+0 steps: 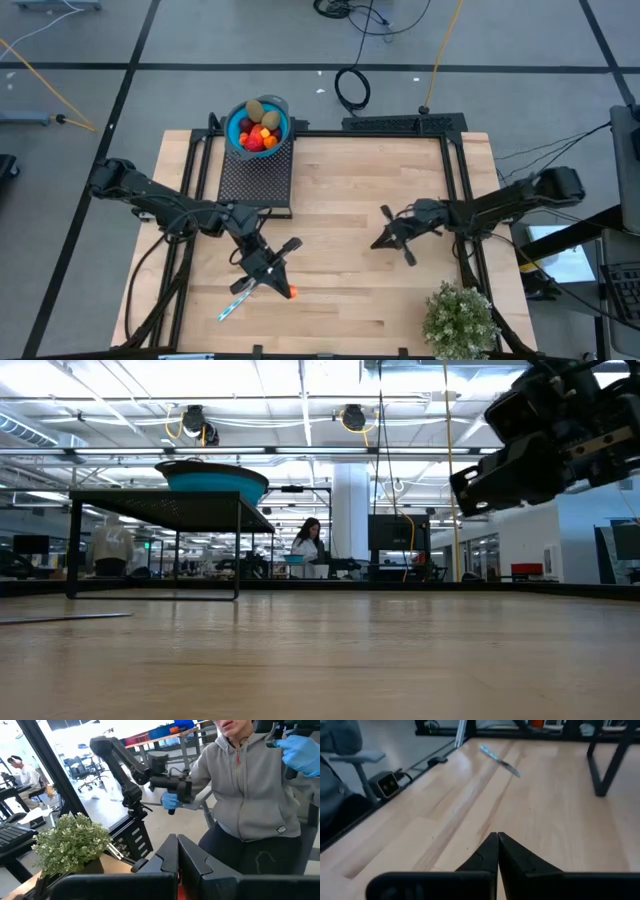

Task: Pick & Place Fruit
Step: Put the peach into the blue strainer bowl on the shelf

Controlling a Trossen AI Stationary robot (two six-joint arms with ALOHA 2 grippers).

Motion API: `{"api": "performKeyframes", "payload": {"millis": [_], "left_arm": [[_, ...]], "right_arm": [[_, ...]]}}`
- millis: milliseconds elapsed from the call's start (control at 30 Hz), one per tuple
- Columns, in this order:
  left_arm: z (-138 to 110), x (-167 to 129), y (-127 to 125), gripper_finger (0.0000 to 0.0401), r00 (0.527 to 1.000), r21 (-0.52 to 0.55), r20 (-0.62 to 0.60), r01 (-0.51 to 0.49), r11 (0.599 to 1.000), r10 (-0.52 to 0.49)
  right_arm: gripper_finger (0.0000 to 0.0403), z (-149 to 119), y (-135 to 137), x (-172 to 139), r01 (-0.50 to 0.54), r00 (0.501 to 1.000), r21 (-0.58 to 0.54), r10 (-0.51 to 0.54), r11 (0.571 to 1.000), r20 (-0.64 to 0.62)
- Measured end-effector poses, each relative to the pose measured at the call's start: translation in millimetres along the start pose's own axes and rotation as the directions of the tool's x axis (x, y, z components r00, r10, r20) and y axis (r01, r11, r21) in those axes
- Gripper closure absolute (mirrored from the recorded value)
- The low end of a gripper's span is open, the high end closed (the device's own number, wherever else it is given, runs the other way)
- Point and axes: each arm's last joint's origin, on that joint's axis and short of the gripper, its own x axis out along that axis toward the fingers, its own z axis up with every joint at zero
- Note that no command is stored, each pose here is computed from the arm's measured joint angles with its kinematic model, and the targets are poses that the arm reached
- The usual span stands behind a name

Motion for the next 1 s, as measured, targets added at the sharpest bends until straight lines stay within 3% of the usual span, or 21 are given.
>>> {"api": "performKeyframes", "payload": {"millis": [200,367,533,767,1000], "left_arm": [[0,0,0,0.0401,1.000,0.005,0.005,0.006,1.000,-0.006],[2,0,-2,0.0401,0.995,0.055,0.042,0.083,0.995,-0.085],[5,-1,-4,0.0401,0.979,0.135,0.093,0.167,0.977,-0.180],[9,-2,-7,0.0401,0.944,0.250,0.155,0.248,0.936,-0.291],[9,-2,-7,0.0401,0.942,0.275,0.157,0.248,0.929,-0.298]], "right_arm": [[0.0402,-10,4,-31,0.019,0.996,0.012,-0.020,1.000,0.084],[0.0402,-19,10,-51,-0.064,0.986,0.017,0.060,0.998,0.156],[0.0402,-9,15,-62,-0.161,0.955,-0.024,0.162,0.987,0.249],[0.0402,-3,21,-69,-0.284,0.915,-0.068,0.291,0.957,0.279],[0.0402,-6,19,-71,-0.287,0.927,0.030,0.270,0.957,0.262]]}}
